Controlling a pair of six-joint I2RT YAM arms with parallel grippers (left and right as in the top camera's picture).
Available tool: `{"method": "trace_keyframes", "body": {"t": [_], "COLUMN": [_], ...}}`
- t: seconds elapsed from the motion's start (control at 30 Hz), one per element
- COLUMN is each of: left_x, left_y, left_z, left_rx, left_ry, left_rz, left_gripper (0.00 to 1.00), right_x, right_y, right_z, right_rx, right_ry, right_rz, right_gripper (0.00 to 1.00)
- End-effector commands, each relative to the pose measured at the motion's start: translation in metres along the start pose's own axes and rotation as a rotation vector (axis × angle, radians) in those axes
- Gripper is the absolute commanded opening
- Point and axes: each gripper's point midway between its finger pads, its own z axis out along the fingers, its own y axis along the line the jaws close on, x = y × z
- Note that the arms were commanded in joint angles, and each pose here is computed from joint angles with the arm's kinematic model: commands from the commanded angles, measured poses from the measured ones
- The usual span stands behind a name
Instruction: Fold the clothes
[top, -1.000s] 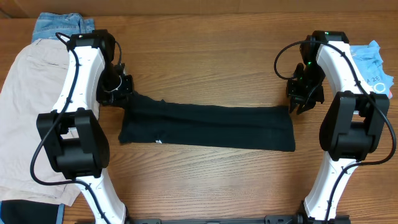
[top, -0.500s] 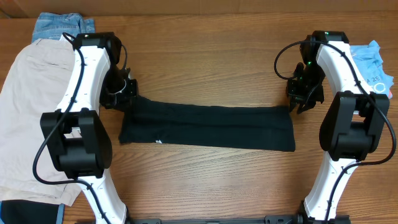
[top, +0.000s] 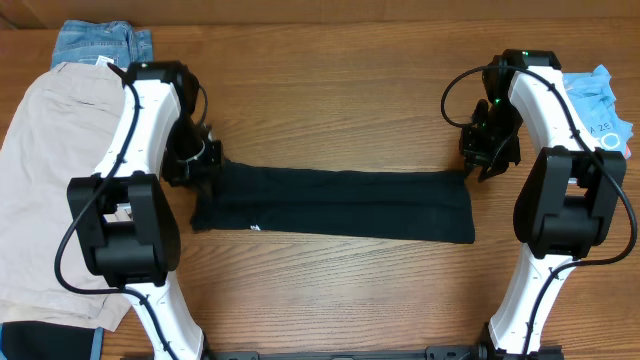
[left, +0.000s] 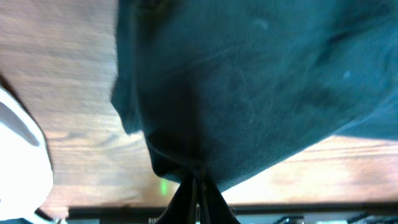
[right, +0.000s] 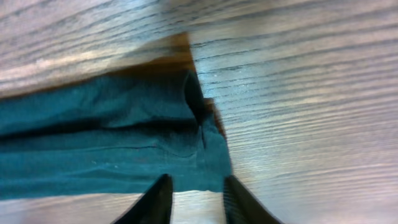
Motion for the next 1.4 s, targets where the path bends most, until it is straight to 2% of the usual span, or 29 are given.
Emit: {"method": "trace_keyframes", "body": {"t": [0.0, 0.07, 0.1, 0.27, 0.37, 0.47, 0.57, 0.8, 1.0, 1.37], "left_x": [0.011, 0.011, 0.011, 0.012, 0.011, -0.003, -0.022, -0.043, -0.048, -0.052], "left_y": [-0.001, -0.001, 0.0, 0.002, 0.005, 0.003, -0.007, -0.012, -0.016, -0.017], "left_z": [0.01, 0.015, 0.016, 0.015, 0.014, 0.014, 0.014, 0.011, 0.011, 0.01], "left_rx": [-0.023, -0.026, -0.026, -0.038, -0.06, -0.05, -0.006, 0.007, 0.029, 0.032], "left_ry": [0.036, 0.038, 0.038, 0.042, 0.038, -0.022, -0.099, -0.184, -0.205, -0.218], "left_rz": [0.029, 0.029, 0.029, 0.029, 0.029, 0.034, 0.048, 0.036, 0.04, 0.041], "left_gripper": [0.07, 0.17, 0.18, 0.2, 0.19, 0.18, 0.18, 0.21, 0.21, 0.24], "right_x": [0.0, 0.0, 0.0, 0.0, 0.0, 0.001, 0.001, 0.007, 0.013, 0.025], "right_y": [-0.003, -0.003, -0.003, -0.003, -0.003, 0.006, 0.017, 0.01, -0.001, 0.009], "right_z": [-0.004, -0.004, -0.004, -0.004, -0.004, -0.004, -0.005, 0.011, 0.037, 0.059], "right_rx": [0.001, 0.0, 0.0, 0.001, 0.0, -0.059, -0.135, -0.223, -0.236, -0.305], "right_ry": [-0.016, -0.017, -0.016, -0.017, -0.015, -0.011, -0.016, 0.027, 0.068, 0.111], "right_rz": [0.001, 0.002, 0.002, 0.001, -0.002, -0.07, -0.133, -0.123, -0.082, -0.07], "right_gripper": [0.38, 0.41, 0.43, 0.54, 0.56, 0.57, 0.62, 0.63, 0.63, 0.61]}}
